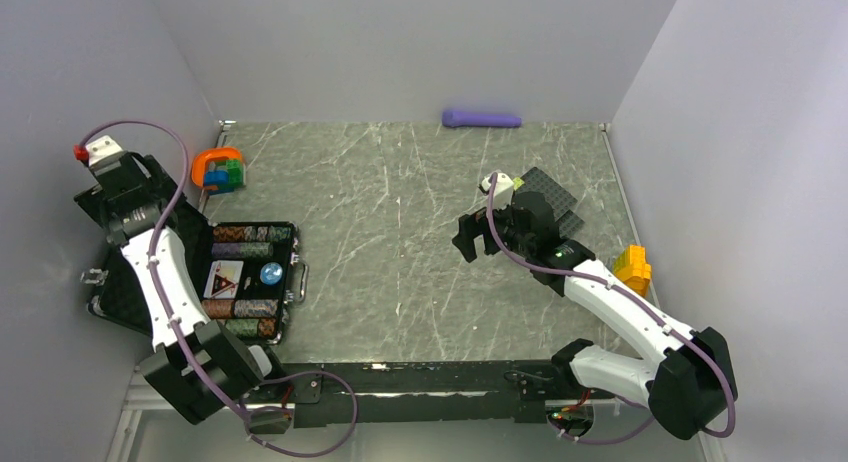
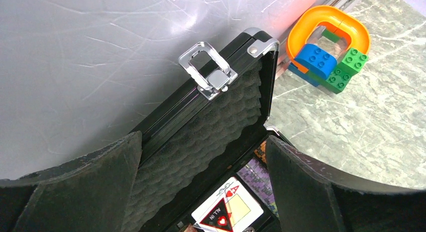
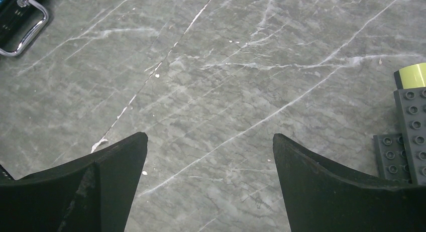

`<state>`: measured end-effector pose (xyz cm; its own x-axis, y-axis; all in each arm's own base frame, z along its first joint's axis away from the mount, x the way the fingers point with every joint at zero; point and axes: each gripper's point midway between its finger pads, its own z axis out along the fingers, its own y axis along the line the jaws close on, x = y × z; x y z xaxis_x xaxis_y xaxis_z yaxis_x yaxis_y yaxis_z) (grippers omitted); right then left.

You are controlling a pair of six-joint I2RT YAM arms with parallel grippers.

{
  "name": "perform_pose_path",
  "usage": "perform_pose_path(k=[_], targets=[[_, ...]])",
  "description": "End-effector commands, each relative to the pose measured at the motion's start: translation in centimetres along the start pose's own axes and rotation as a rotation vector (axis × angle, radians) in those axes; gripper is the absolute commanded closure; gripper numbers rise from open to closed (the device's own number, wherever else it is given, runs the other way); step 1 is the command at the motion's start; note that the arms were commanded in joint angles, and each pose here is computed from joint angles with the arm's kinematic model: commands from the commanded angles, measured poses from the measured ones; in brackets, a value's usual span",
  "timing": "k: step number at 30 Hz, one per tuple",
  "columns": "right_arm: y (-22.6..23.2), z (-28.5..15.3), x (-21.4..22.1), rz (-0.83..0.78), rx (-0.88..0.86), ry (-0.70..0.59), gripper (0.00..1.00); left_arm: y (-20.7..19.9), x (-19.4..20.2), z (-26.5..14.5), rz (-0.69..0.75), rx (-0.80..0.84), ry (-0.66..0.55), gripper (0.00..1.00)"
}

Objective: Pack up texas hold em set

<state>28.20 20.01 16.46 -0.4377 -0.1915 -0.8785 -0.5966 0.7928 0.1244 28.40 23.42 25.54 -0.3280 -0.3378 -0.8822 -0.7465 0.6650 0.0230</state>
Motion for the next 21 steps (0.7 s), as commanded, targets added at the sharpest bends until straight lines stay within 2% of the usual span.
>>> perform_pose_path(k=[1, 10, 21], targets=[[0.0, -0.8, -3.1, -0.007, 0.011, -0.086, 0.01, -1.4, 3.6, -0.2, -0.017, 0.076, 0.104, 0.06], [0.1, -0.7, -3.0, -0.005, 0.005, -0.086, 0.01, -2.9, 6.0, -0.5, -0.024, 0.127, 0.149, 0.06], [0.4, -0.9, -3.0, -0.001, -0.013, -0.11, 0.01, -6.5, 9.3, -2.3, -0.023, 0.202, 0.217, 0.07]])
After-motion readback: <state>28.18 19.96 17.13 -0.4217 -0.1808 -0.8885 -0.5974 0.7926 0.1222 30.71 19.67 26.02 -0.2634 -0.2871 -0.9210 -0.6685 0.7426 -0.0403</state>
